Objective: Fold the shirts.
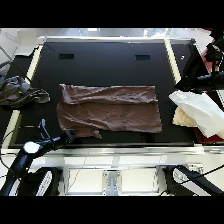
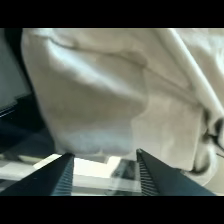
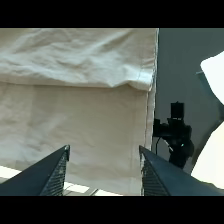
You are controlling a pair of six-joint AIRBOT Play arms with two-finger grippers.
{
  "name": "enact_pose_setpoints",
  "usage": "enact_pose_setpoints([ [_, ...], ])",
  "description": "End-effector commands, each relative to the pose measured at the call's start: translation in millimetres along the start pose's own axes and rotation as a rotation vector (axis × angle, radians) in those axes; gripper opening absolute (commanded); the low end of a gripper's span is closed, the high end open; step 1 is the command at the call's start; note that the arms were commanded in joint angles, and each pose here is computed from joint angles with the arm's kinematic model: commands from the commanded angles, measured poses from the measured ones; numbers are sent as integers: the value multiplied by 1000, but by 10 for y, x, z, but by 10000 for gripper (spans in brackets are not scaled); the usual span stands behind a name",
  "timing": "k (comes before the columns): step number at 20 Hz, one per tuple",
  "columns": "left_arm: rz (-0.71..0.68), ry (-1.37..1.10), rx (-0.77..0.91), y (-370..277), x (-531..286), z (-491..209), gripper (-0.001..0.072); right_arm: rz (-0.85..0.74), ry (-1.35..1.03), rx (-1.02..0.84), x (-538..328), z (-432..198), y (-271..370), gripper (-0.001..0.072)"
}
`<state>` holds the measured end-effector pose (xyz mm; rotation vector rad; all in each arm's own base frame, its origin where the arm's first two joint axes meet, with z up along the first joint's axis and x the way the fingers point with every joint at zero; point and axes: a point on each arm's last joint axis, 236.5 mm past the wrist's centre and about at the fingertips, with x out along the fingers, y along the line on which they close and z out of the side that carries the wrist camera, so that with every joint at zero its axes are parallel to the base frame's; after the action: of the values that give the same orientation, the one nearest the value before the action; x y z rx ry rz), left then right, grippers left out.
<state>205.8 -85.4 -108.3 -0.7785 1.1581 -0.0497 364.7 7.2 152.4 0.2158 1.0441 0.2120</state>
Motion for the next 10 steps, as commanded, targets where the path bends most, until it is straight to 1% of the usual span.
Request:
enact_pose_setpoints([
  [1, -37, 15, -26, -65, 61, -8, 245, 7, 21, 2, -3, -52, 15, 490],
  [2, -48, 17, -33, -91, 58, -13, 7, 6, 21, 2, -3, -52, 13, 489],
  [5, -99, 8, -48, -213, 48, 14, 12, 3, 41, 8, 19, -119, -1, 487],
  [6, -114, 4, -59, -250, 44, 26, 12, -11, 65, 26, 87, -247, -52, 436],
  [7, -126, 1, -59, -279, 37, 34, 12, -29, 96, 47, 186, -448, -122, 402],
  [8, -137, -1, -48, -308, 25, 33, 13, -44, 138, 94, 331, -764, -185, 402],
  [10, -154, -9, -27, -361, -17, 35, 12, -34, 256, 237, 669, -1603, -189, 402],
])
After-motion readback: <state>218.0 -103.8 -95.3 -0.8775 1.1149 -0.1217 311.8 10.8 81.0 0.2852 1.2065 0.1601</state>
